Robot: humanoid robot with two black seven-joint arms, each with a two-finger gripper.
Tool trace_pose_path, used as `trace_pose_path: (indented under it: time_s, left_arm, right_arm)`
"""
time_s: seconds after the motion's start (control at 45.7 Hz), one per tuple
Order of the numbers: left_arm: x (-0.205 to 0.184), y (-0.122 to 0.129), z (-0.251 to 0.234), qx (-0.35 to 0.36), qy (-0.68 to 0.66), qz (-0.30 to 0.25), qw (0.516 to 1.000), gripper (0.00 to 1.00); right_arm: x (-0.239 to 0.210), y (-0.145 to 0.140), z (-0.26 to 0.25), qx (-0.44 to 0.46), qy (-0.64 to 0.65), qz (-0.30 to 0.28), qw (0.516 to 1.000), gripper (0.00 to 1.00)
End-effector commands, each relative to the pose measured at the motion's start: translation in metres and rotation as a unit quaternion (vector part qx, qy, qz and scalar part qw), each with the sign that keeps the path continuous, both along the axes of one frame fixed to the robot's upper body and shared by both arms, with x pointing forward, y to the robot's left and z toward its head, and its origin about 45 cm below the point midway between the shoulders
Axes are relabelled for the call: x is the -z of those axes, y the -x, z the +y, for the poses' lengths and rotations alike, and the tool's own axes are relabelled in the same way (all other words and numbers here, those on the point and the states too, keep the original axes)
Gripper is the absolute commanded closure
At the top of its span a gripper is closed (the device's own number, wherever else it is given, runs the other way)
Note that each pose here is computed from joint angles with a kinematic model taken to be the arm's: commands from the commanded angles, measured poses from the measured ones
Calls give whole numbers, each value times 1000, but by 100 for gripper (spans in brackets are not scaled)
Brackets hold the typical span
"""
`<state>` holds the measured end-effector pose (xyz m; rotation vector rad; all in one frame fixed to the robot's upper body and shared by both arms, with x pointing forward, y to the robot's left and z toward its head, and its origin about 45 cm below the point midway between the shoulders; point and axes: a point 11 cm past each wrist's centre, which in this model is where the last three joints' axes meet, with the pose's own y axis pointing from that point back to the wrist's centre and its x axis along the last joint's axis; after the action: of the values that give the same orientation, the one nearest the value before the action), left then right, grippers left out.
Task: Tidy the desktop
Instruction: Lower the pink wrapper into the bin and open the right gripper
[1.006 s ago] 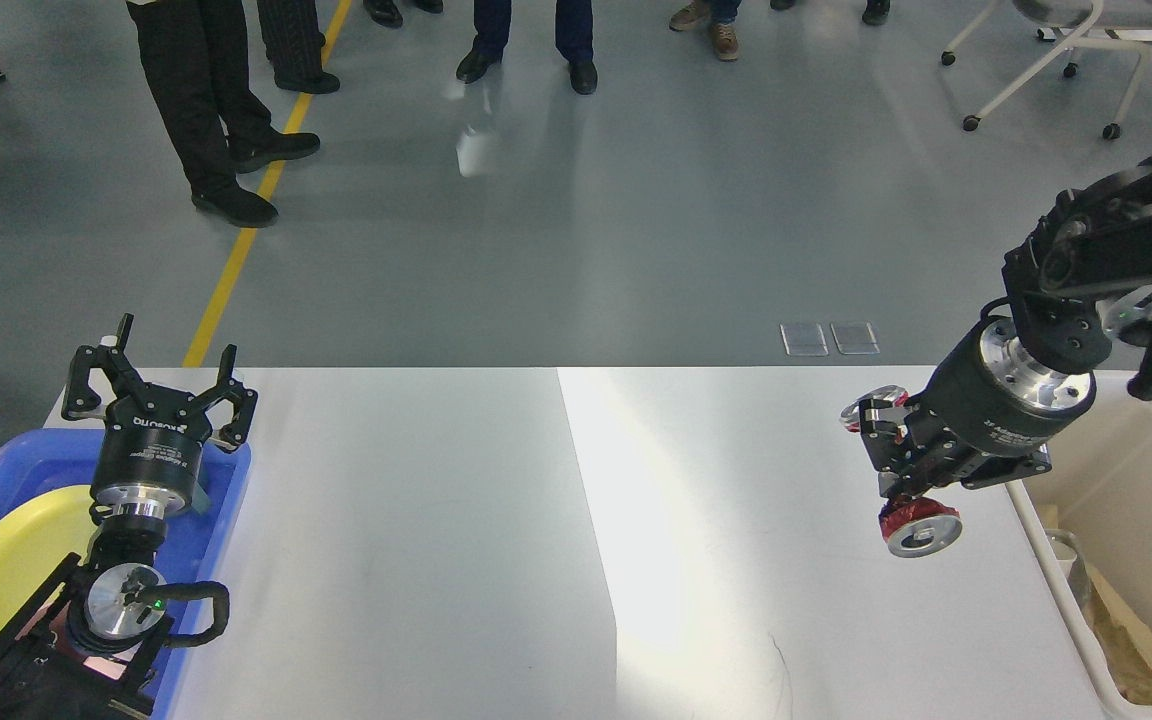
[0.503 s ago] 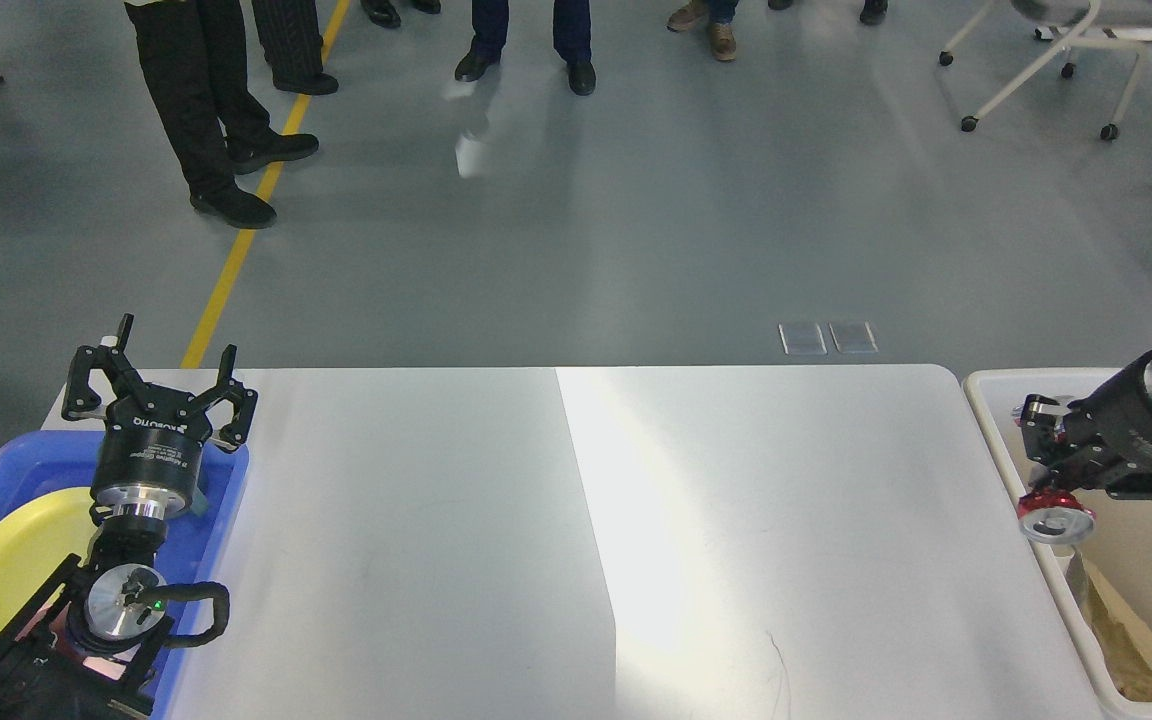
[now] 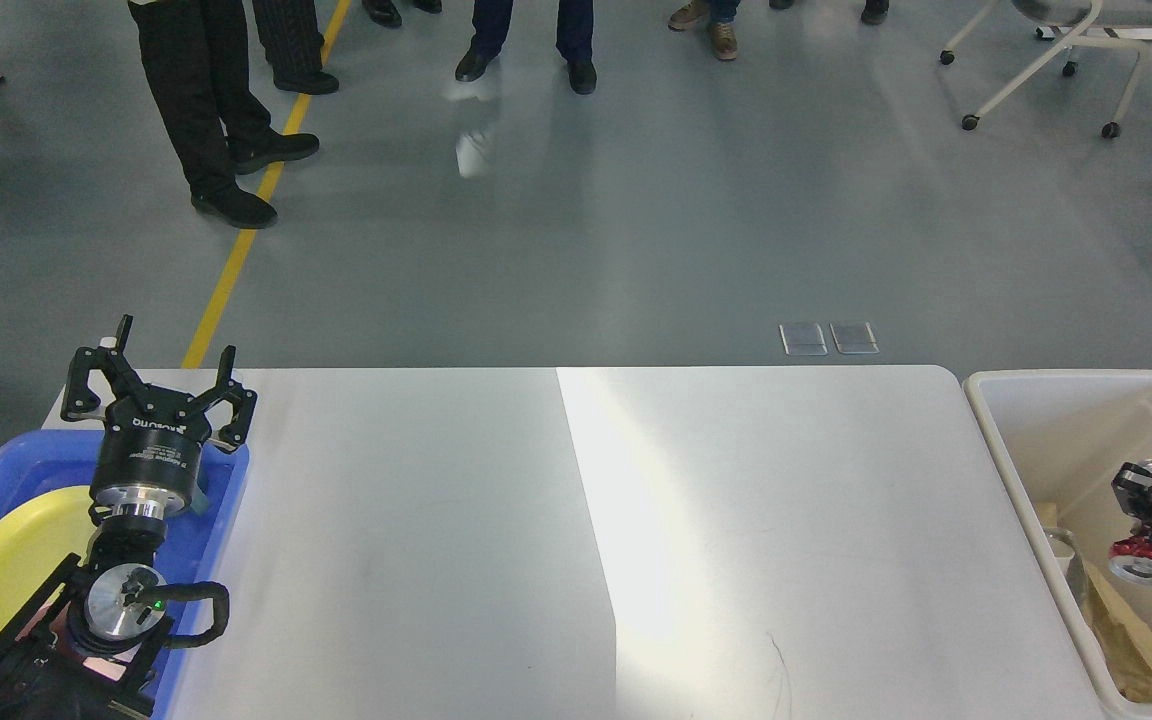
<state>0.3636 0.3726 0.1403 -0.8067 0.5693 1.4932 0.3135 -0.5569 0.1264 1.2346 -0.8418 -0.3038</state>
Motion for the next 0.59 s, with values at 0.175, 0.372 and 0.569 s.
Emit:
trace_pose_path:
  time_s: [0.175, 0.372, 0.569]
  left_arm:
    - [-1, 0, 0, 1, -1, -1, 1000, 4]
    - [0, 0, 0, 0, -1, 0, 1000, 4]
    - [0, 0, 0, 0, -1, 0, 1000, 4]
  right_arm:
    - [65, 39, -7, 36, 96, -91, 991, 100]
    - [101, 65, 6, 39, 141, -126, 981, 100]
    - [106, 69, 10, 44, 146, -136, 979, 100]
